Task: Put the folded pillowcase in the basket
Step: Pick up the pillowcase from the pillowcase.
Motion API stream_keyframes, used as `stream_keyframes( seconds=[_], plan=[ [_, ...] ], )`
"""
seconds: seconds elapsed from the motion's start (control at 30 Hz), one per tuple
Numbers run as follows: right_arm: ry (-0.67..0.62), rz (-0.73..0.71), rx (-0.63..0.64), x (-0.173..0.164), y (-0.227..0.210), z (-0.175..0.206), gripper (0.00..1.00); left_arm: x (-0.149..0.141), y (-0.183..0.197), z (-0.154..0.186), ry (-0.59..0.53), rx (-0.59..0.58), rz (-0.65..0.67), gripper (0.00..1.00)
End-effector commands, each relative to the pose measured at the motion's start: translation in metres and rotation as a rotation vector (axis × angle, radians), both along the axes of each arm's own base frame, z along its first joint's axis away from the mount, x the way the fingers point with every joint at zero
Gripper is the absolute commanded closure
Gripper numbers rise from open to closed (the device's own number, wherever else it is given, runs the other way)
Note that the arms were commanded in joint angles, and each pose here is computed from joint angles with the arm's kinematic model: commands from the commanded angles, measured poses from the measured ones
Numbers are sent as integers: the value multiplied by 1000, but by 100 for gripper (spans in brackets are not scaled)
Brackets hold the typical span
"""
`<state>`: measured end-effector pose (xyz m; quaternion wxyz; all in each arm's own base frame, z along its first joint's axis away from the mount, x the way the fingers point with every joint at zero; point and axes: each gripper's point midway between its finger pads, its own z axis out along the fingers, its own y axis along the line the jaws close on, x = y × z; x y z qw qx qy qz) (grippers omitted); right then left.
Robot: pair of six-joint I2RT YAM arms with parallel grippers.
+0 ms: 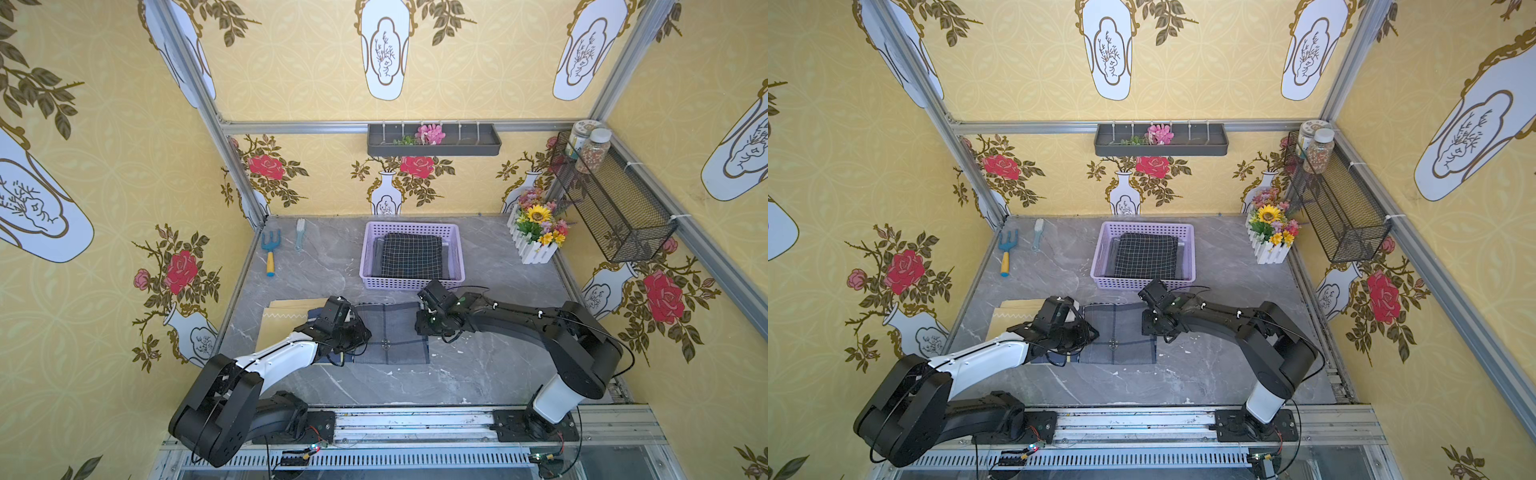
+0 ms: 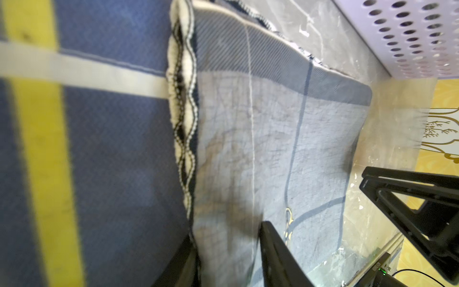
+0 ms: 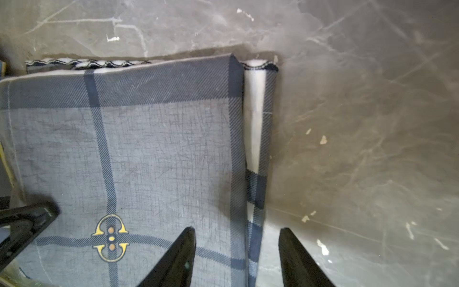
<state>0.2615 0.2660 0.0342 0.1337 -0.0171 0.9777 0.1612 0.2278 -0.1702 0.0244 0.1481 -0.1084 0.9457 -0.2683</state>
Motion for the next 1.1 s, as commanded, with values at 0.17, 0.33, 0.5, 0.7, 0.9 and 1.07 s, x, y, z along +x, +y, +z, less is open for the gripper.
stream_keyframes(
  seconds=[0.17, 0.33, 0.5, 0.7, 0.9, 1.07],
  plan=[
    [-4, -17, -20, 11, 4, -8, 43, -2, 6, -5, 7, 25, 19, 64],
    [-1, -20, -36, 12, 3, -13, 43, -1, 8, -4, 1, 33, 24, 67],
    [4, -18, -46, 13, 3, -18, 43, 0, 8, -5, 4, 38, 25, 72],
    [4, -20, -55, 15, 3, -22, 49, -1, 8, -6, 3, 39, 25, 77],
    [10, -18, -70, 14, 1, -26, 73, 0, 8, -7, 3, 39, 28, 85],
    [9, -17, -70, 12, -1, -26, 86, 0, 9, -9, 4, 41, 29, 89]
  ],
)
